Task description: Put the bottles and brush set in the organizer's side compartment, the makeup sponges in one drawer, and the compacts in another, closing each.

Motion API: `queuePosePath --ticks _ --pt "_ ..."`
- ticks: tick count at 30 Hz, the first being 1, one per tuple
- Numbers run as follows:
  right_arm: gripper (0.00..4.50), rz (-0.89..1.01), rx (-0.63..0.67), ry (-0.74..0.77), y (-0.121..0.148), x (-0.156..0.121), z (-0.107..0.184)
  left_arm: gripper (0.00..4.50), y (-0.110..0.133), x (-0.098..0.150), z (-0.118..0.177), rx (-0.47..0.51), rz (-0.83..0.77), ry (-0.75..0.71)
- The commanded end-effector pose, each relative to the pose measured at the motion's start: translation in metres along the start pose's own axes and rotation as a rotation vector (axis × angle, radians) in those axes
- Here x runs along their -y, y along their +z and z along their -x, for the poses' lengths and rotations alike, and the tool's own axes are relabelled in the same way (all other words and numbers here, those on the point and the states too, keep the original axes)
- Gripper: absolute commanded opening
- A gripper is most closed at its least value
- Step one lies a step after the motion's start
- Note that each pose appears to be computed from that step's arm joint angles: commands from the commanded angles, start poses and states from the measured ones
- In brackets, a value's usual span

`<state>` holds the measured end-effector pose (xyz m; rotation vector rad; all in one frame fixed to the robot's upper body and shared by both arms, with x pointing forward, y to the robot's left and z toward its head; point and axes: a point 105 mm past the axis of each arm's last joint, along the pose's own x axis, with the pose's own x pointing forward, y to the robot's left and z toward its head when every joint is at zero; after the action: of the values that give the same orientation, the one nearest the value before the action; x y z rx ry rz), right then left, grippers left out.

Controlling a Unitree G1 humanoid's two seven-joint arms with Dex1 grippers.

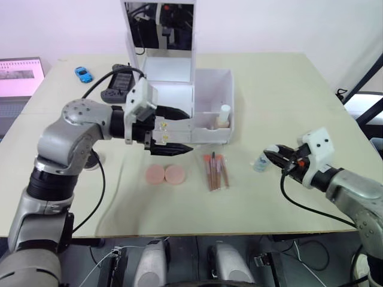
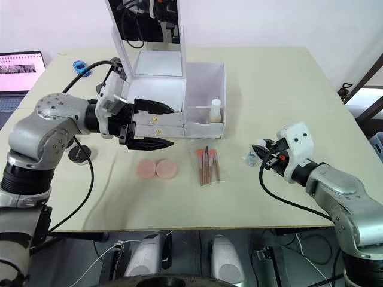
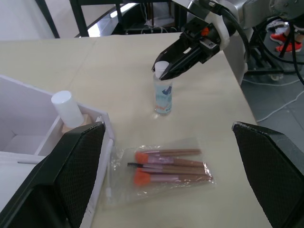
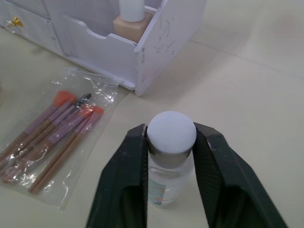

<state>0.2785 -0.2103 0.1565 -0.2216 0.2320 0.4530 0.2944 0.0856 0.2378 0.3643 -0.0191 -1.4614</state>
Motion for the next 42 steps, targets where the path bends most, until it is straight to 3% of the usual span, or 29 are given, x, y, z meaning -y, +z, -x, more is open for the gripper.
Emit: queuePosePath --ticks 1,8,13,26,29,31,35,42 --pt "1.46 0.025 0.027 -0.015 0.010 0.003 0.003 4.50 0.010 -0.003 0.003 0.004 -0.050 0.017" --pt "1.46 0.035 0.070 -0.009 0.029 0.007 0.007 4.50 0.005 -0.011 0.008 -0.004 -0.050 0.063" --pt "1.46 0.039 0.014 -0.021 0.016 0.011 0.005 4.50 0.005 -0.011 0.006 -0.002 -0.052 0.072" --pt "1.46 0.005 0.031 -0.017 0.018 0.014 -0.001 4.50 0.001 -0.018 0.009 -0.012 -0.068 0.108" --pt "0.72 0.004 0.036 -0.021 0.020 0.015 -0.001 4.50 0.001 -0.018 0.008 -0.011 -0.071 0.109" --pt "0.71 0.018 0.039 -0.028 0.022 0.016 0.000 4.50 0.002 -0.019 0.008 -0.010 -0.073 0.112" --pt "0.71 0.054 0.069 -0.006 0.036 0.013 0.001 4.50 0.000 -0.023 0.013 -0.010 -0.069 0.136" --pt "0.71 0.167 0.174 0.187 0.098 -0.020 0.001 4.50 -0.009 -0.032 0.034 -0.001 -0.037 0.260"
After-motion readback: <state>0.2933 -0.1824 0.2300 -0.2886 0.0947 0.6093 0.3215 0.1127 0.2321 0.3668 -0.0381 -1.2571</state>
